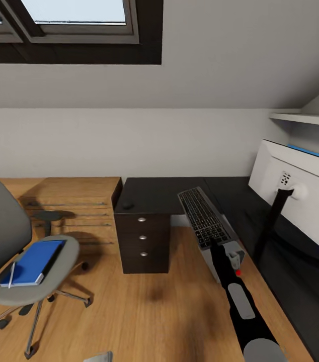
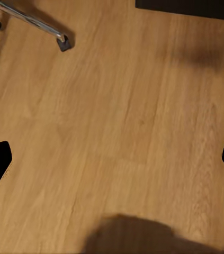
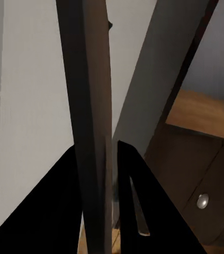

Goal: In the bedroom, organize the workspace by keeping the computer under the desk, ensuring the monitor is on the desk, placing the keyboard on the desk next to the monitor, placing the mouse on the desk next to the keyboard, moving the folder from the swivel chair onto the desk next to the mouse, stacking the notebook on top of the folder with the pen on top of the notebook, and positioning the swivel chair next to the desk.

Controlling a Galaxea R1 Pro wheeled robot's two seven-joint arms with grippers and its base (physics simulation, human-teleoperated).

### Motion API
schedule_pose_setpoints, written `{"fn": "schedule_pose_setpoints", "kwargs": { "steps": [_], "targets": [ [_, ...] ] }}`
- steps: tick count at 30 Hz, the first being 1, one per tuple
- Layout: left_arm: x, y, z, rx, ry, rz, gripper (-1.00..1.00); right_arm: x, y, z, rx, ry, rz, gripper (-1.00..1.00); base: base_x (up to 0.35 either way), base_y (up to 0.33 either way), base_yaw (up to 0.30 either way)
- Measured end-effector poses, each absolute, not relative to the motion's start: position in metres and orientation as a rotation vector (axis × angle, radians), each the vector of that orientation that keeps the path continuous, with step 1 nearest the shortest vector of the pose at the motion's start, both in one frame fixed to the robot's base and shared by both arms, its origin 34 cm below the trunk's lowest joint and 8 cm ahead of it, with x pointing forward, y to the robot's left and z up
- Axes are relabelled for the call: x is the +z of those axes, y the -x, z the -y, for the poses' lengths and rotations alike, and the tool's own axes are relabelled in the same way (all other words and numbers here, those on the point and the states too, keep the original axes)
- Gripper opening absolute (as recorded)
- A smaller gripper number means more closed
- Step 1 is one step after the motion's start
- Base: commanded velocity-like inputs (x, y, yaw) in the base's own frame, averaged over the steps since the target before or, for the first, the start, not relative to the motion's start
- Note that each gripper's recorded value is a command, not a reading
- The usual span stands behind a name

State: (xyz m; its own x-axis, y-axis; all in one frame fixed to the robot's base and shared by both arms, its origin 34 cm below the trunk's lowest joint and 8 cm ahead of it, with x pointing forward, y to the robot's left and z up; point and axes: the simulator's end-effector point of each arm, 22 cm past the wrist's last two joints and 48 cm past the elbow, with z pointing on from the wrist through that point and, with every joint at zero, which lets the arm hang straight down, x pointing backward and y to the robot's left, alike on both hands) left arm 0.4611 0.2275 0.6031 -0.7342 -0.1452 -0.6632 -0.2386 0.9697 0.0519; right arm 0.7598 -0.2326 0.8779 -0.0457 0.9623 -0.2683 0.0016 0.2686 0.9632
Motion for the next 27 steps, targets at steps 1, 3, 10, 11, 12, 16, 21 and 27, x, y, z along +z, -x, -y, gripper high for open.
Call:
{"fn": "schedule_pose_setpoints", "kwargs": {
  "steps": [1, 3, 10, 11, 12, 16, 21, 27],
  "targets": [
    [0.603, -0.461, -0.228, 0.174, 0.268, -2.406, 1.0, 0.878, -0.76, 0.23, 1.034, -0.986, -1.366, -1.0, 0.272, 0.222, -0.147],
    [0.603, -0.461, -0.228, 0.174, 0.269, -2.406, 1.0, 0.878, -0.76, 0.224, 1.039, -0.977, -1.375, -1.0, 0.274, 0.219, -0.062],
    [0.603, -0.461, -0.229, 0.177, 0.272, -2.405, 1.0, 0.868, -0.757, 0.2, 1.067, -0.987, -1.407, -1.0, 0.285, 0.206, -0.006],
    [0.603, -0.461, -0.229, 0.177, 0.272, -2.405, 1.0, 0.865, -0.757, 0.196, 1.072, -0.992, -1.413, -1.0, 0.298, 0.189, -0.001],
    [0.603, -0.461, -0.229, 0.177, 0.273, -2.405, 1.0, 0.864, -0.756, 0.195, 1.075, -0.996, -1.413, -1.0, 0.299, 0.187, -0.001],
    [0.603, -0.461, -0.229, 0.177, 0.273, -2.405, 1.0, 0.861, -0.755, 0.19, 1.081, -1.002, -1.421, -1.0, 0.301, 0.184, 0.0],
    [0.603, -0.46, -0.226, 0.174, 0.272, -2.408, 1.0, 0.859, -0.754, 0.174, 1.099, -0.969, -1.454, -1.0, 0.302, 0.183, 0.0],
    [0.602, -0.459, -0.224, 0.171, 0.268, -2.411, 1.0, 0.859, -0.754, 0.168, 1.107, -0.96, -1.464, -1.0, 0.303, 0.182, 0.0]
  ]
}}
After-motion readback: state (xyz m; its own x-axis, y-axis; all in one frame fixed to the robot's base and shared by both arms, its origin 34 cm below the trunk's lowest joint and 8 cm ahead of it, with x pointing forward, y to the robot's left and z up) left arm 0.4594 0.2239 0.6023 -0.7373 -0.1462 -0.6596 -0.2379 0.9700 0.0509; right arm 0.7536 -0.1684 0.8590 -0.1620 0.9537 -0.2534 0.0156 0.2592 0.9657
